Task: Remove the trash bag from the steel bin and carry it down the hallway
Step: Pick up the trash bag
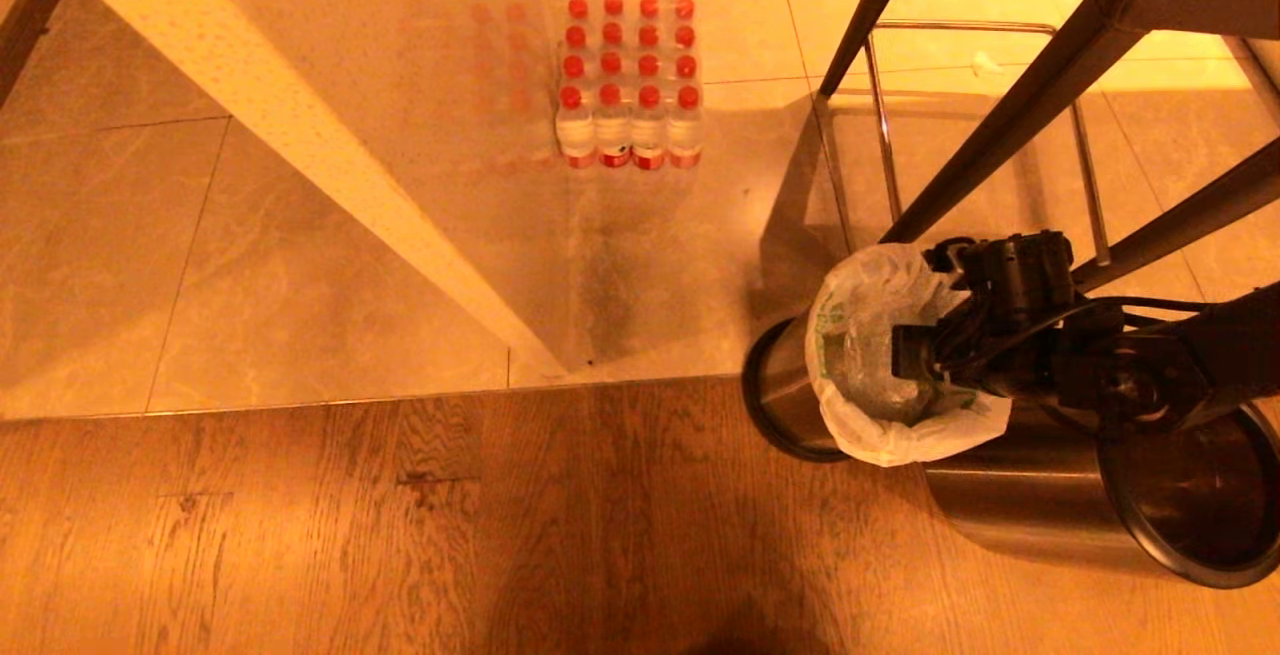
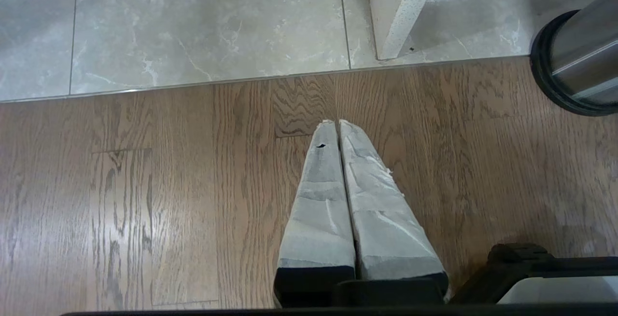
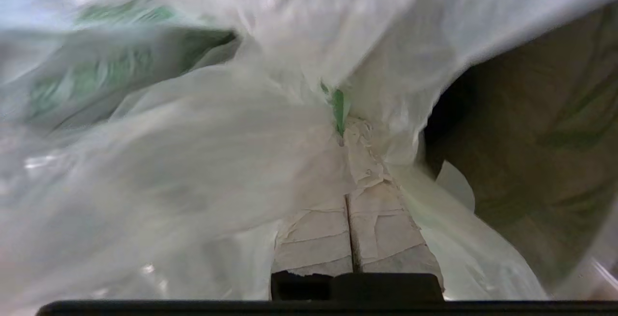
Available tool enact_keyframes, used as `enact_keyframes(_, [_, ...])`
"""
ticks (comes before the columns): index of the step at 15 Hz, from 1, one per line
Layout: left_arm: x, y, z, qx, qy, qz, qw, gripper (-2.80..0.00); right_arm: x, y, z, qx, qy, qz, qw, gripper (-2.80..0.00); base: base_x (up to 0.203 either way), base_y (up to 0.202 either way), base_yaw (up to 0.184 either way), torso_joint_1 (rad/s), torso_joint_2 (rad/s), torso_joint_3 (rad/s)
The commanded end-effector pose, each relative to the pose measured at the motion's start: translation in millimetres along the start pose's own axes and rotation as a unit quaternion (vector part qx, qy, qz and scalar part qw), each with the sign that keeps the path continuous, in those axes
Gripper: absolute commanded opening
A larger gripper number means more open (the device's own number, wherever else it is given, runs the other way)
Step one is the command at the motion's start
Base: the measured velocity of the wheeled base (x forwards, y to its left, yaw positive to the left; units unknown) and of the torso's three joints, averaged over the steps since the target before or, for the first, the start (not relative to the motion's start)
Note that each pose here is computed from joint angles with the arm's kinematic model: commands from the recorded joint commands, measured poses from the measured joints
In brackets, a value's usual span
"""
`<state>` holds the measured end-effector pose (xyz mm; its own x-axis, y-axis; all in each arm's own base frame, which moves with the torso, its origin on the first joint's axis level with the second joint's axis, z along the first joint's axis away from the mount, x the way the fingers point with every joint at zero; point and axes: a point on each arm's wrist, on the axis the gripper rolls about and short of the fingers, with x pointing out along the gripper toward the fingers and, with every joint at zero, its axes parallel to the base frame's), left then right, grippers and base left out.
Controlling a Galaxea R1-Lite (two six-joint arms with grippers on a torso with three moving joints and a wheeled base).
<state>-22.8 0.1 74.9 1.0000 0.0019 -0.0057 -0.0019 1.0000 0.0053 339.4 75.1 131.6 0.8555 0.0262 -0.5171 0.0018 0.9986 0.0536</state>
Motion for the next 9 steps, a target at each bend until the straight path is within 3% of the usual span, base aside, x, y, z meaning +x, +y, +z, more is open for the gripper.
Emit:
enact_keyframes(1, [0, 0.0, 0, 0.0, 0.0, 0.0, 1.0, -2.8, -22, 1, 11, 0.003, -0.016, 0.006, 1.0, -2.8, 0.0, 0.0, 0.0, 0.0, 0.0, 0.0])
enact_keyframes(4, [0, 0.0, 0, 0.0, 0.0, 0.0, 1.0, -2.8, -61, 6, 14, 0.008, 0.01, 0.023, 1.0, -2.8, 0.0, 0.0, 0.0, 0.0, 0.0, 0.0])
enact_keyframes(9, [0, 0.0, 0, 0.0, 0.0, 0.0, 1.0, -2.8, -81, 21, 23, 0.012, 0.011, 0.047, 0.999, -2.8, 0.0, 0.0, 0.0, 0.0, 0.0, 0.0])
